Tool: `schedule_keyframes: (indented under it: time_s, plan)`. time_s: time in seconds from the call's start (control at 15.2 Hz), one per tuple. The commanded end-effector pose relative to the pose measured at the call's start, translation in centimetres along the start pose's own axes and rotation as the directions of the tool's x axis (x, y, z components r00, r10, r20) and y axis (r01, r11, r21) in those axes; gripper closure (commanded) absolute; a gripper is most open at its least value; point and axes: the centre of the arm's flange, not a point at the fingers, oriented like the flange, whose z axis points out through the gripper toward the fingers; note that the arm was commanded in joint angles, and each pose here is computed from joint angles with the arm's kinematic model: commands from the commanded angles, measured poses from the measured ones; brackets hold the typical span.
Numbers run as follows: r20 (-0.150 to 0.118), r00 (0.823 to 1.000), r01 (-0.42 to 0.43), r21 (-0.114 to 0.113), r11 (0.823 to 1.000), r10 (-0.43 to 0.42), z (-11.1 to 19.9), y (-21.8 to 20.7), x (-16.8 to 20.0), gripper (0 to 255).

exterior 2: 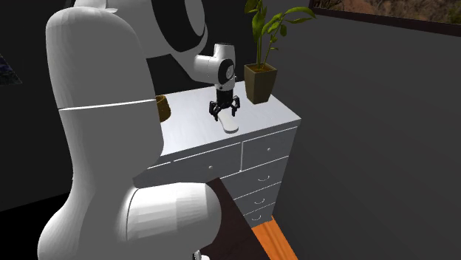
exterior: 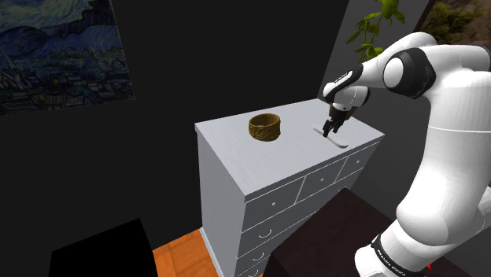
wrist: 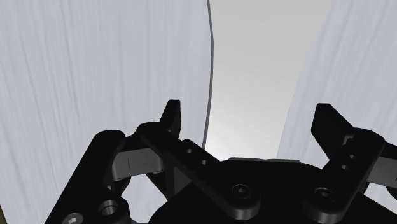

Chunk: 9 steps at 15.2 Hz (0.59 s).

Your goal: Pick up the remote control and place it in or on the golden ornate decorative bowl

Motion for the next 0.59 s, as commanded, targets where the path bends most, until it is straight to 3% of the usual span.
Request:
schedule_keyframes:
  time_s: [0.0,0.07,0.53]
  plan:
    - [0.0,1.0,0.0,0.0,1.0,0.0,0.0,0.0,0.0,0]
    - [0.0,1.0,0.0,0.0,1.0,0.0,0.0,0.0,0.0,255]
    - [0.0,1.0,0.0,0.0,1.0,0.0,0.0,-0.01,0.0,255]
